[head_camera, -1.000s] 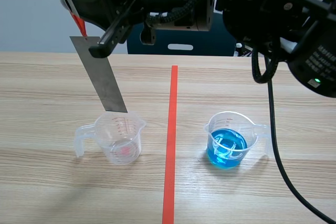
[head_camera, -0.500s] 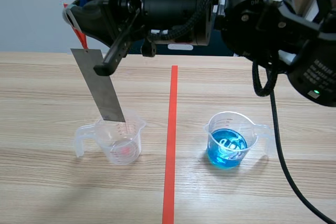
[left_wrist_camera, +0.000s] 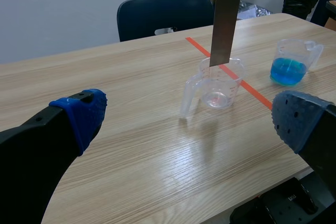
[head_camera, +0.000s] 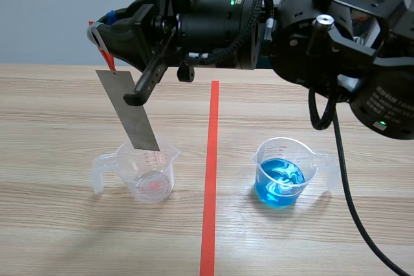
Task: Do the redox reaction experiment. put the plate into the left beaker
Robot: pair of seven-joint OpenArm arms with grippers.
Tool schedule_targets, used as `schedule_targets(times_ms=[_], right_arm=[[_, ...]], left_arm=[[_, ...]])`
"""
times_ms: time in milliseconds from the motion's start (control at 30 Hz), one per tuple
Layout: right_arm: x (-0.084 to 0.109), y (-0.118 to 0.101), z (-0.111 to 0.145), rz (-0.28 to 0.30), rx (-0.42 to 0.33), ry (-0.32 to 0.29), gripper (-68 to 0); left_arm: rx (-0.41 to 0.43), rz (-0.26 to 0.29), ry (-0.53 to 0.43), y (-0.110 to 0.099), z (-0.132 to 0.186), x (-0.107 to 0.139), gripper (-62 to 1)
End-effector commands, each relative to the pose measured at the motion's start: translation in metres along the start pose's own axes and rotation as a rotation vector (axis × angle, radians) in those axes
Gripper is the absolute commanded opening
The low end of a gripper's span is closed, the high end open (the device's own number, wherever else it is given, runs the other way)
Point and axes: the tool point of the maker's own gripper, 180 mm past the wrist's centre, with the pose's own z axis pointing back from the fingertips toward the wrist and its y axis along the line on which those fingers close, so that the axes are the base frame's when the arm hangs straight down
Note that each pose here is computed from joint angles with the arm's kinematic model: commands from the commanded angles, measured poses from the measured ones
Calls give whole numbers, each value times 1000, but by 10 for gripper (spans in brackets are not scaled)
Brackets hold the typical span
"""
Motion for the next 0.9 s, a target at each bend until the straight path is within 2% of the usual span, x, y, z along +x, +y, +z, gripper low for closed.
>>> schedule_targets(times_ms=[0, 200, 500, 867], right_arm=[[8, 0, -1, 12, 3, -33, -673], [-1, 2, -2, -1, 9, -35, -673], [-11, 1, -2, 17, 18, -36, -674], [-21, 15, -4, 22, 58, -40, -674]], left_arm=[[5, -3, -31, 1, -2, 7, 14], [5, -3, -31, 1, -2, 7, 14], [5, -3, -31, 1, -2, 7, 14], [5, -3, -31, 1, -2, 7, 14]])
